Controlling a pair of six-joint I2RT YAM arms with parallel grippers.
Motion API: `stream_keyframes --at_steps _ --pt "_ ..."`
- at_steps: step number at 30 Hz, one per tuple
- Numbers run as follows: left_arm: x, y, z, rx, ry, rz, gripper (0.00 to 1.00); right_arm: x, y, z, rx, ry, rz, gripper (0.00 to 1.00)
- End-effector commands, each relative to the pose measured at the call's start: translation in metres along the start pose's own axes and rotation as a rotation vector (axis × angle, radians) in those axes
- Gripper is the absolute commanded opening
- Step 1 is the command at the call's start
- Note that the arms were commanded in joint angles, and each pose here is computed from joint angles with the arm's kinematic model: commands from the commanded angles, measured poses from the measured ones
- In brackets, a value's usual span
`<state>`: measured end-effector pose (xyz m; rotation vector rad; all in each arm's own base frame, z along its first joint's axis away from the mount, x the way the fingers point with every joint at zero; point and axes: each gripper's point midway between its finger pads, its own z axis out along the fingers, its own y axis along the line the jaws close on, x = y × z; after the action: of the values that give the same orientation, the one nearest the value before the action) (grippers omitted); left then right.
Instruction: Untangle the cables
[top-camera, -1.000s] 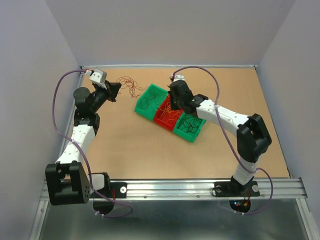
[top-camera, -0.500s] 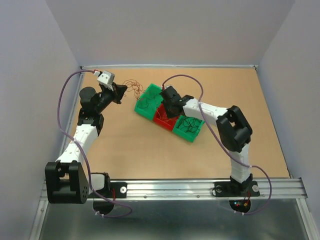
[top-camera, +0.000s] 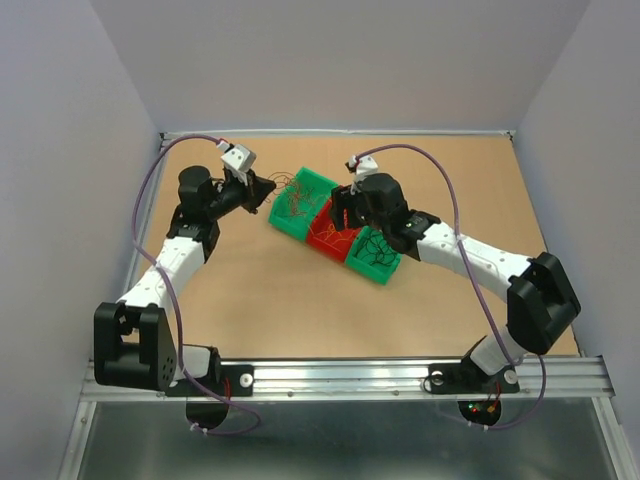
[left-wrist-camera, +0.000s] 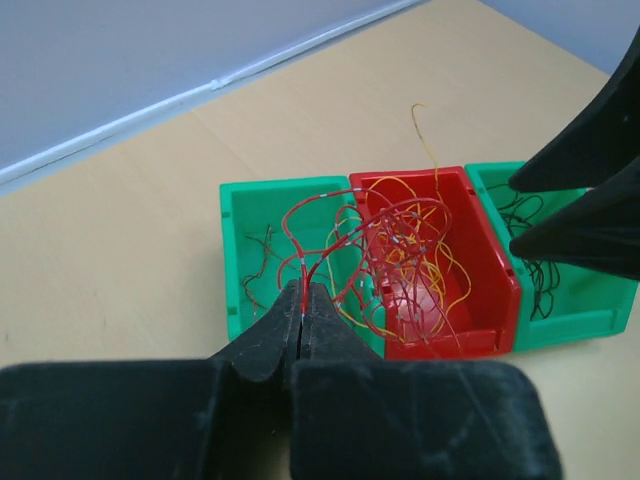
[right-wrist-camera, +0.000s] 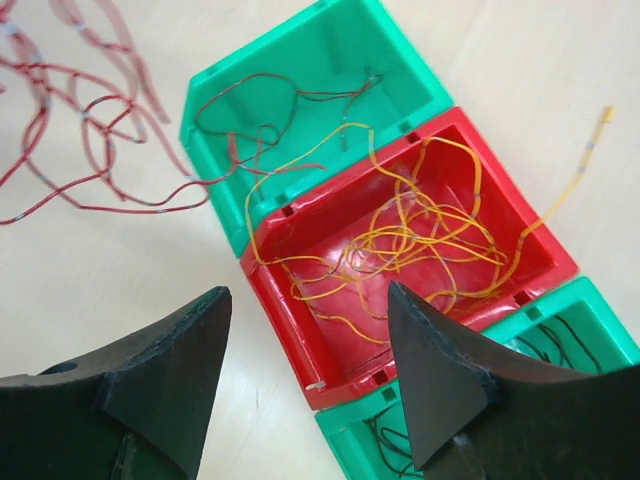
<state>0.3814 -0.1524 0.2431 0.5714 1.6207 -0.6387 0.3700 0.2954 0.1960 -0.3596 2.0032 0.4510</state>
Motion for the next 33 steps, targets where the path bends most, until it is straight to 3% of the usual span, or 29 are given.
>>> stream_keyframes --at_steps 1,7,13,16,18,20,21,22,25,27,28,29,31,32,33 --pt "-0.016 -0.033 0.011 0.185 0.002 0.071 0.00 -0.024 0.024 -0.013 -0.171 -0.155 -0.076 0.69" --pt "-0.005 -0.064 0.016 0.313 0.043 0.118 0.00 -0.036 0.052 -0.033 -0.354 -0.283 -0.122 0.68" --pt "-0.001 -0.095 0.011 0.465 0.071 0.113 0.00 -0.031 0.056 -0.020 -0.370 -0.265 -0.134 0.67" --pt "-0.002 -0.107 0.007 0.520 0.071 0.122 0.00 -0.030 0.062 -0.014 -0.397 -0.250 -0.143 0.59" --pt "-0.003 -0.112 0.004 0.536 0.066 0.125 0.00 -0.023 0.066 -0.008 -0.418 -0.225 -0.148 0.50" --pt "-0.004 -0.113 0.002 0.538 0.064 0.127 0.00 -0.024 0.068 -0.005 -0.421 -0.212 -0.144 0.34" --pt "-0.006 -0.112 0.003 0.531 0.061 0.130 0.00 -0.023 0.066 -0.003 -0.408 -0.202 -0.127 0.08" --pt "-0.007 -0.111 0.003 0.521 0.061 0.132 0.00 -0.023 0.063 -0.002 -0.388 -0.199 -0.112 0.01" --pt "-0.013 -0.089 0.009 0.382 0.057 0.120 0.00 -0.027 0.041 -0.001 -0.257 -0.204 -0.040 0.01" --pt "-0.025 -0.044 0.009 0.184 -0.005 0.099 0.00 -0.035 0.003 -0.003 -0.059 -0.242 0.033 0.01" --pt "-0.034 -0.029 0.002 0.116 -0.036 0.014 0.00 -0.047 -0.008 -0.016 -0.012 -0.286 0.096 0.01" --pt "-0.034 0.019 -0.014 -0.045 -0.061 -0.038 0.00 -0.040 -0.040 -0.022 0.108 -0.298 0.140 0.00" --pt "-0.047 0.063 -0.036 -0.181 -0.137 -0.117 0.00 -0.057 -0.071 -0.054 0.195 -0.388 0.250 0.01" --pt "-0.045 0.094 -0.061 -0.263 -0.173 -0.223 0.00 -0.040 -0.109 -0.065 0.330 -0.397 0.287 0.01" --pt "-0.053 0.104 -0.069 -0.270 -0.225 -0.227 0.00 -0.038 -0.127 -0.080 0.395 -0.423 0.317 0.01"
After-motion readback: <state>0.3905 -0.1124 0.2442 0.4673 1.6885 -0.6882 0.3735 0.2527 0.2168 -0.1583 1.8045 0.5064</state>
